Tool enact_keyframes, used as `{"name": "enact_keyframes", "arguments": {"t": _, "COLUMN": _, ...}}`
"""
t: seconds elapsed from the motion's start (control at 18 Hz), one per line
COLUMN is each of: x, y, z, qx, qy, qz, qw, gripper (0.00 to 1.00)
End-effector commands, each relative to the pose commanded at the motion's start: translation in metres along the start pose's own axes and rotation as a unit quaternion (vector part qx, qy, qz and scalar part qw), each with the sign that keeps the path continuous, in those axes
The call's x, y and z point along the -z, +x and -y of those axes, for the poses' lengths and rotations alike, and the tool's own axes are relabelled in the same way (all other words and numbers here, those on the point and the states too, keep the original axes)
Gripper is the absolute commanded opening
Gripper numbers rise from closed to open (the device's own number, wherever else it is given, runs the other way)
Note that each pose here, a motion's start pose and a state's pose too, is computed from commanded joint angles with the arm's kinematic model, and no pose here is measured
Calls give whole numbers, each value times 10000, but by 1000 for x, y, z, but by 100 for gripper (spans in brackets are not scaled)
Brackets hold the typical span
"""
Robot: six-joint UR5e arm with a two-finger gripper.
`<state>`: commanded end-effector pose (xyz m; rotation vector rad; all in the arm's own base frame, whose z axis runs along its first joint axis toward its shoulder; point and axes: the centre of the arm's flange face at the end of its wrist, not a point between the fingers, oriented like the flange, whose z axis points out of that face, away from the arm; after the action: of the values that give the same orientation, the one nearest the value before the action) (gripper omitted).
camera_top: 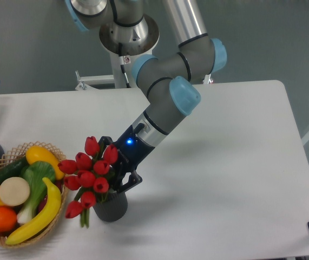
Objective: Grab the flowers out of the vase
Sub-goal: 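Close the gripper on the bunch of tulip stems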
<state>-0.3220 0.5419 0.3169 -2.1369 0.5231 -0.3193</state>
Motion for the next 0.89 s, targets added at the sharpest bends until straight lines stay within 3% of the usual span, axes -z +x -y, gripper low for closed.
{"name": "enact_keyframes", "arguments": {"t": 0.89, "x": 15, "y": -5, "z": 10, "qx": 65, "qy": 109, "qz": 104, "qw": 9999, "gripper": 46}}
